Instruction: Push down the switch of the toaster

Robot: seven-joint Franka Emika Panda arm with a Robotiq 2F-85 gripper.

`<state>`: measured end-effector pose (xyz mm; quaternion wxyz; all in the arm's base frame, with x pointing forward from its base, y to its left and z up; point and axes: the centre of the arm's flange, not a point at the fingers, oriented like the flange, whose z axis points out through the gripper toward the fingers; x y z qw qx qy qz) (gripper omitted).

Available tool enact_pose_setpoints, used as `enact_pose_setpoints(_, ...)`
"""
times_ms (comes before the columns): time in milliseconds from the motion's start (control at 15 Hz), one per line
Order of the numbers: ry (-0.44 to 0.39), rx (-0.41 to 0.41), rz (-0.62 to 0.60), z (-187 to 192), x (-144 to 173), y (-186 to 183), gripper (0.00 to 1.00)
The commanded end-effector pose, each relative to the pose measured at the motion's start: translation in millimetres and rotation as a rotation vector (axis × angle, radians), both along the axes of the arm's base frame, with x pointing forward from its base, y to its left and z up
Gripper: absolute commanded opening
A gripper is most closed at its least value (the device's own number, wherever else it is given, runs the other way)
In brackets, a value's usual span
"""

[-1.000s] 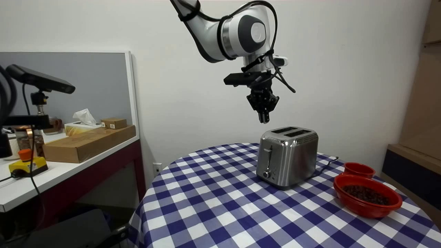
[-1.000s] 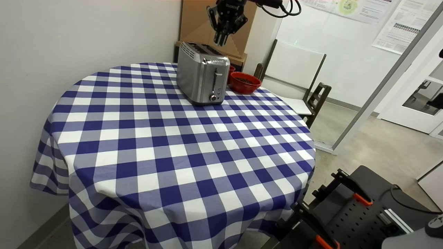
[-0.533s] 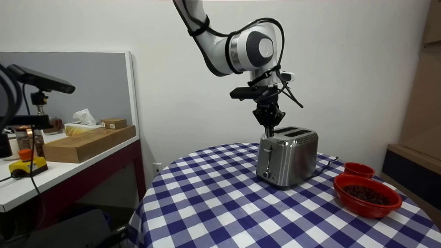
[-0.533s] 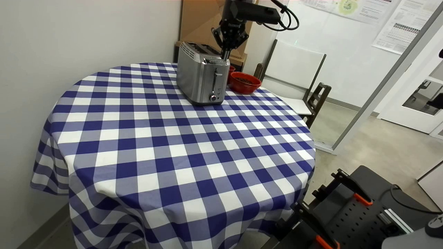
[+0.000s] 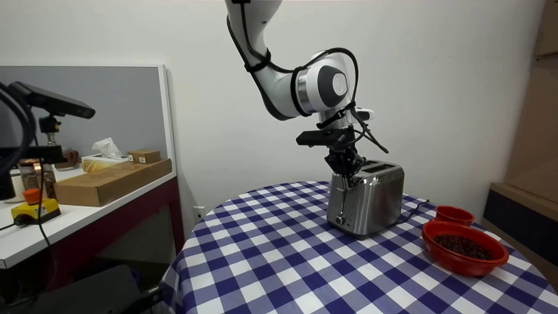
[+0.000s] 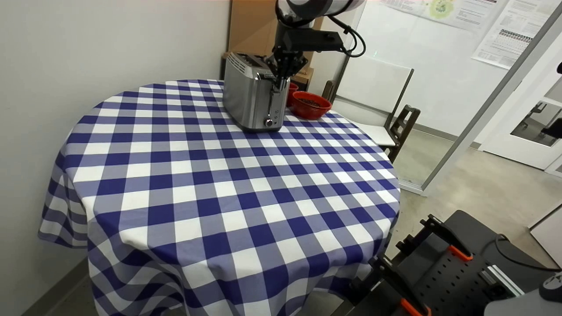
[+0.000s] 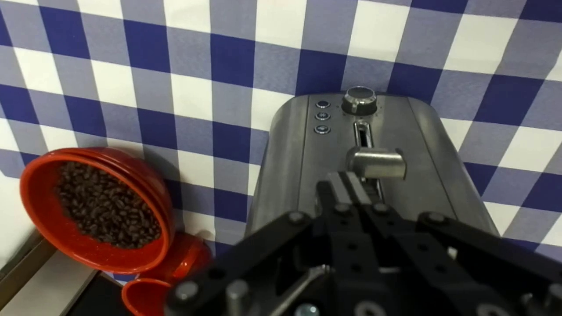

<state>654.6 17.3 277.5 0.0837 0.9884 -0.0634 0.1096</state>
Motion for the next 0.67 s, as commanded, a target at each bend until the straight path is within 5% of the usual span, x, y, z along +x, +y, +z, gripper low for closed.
enact_pose_setpoints(0, -0.05, -0.033, -0.005, -18, 18, 13, 0.0)
enact_pose_setpoints(600, -0.014, -0.031, -0.003, -49, 23, 15, 0.0)
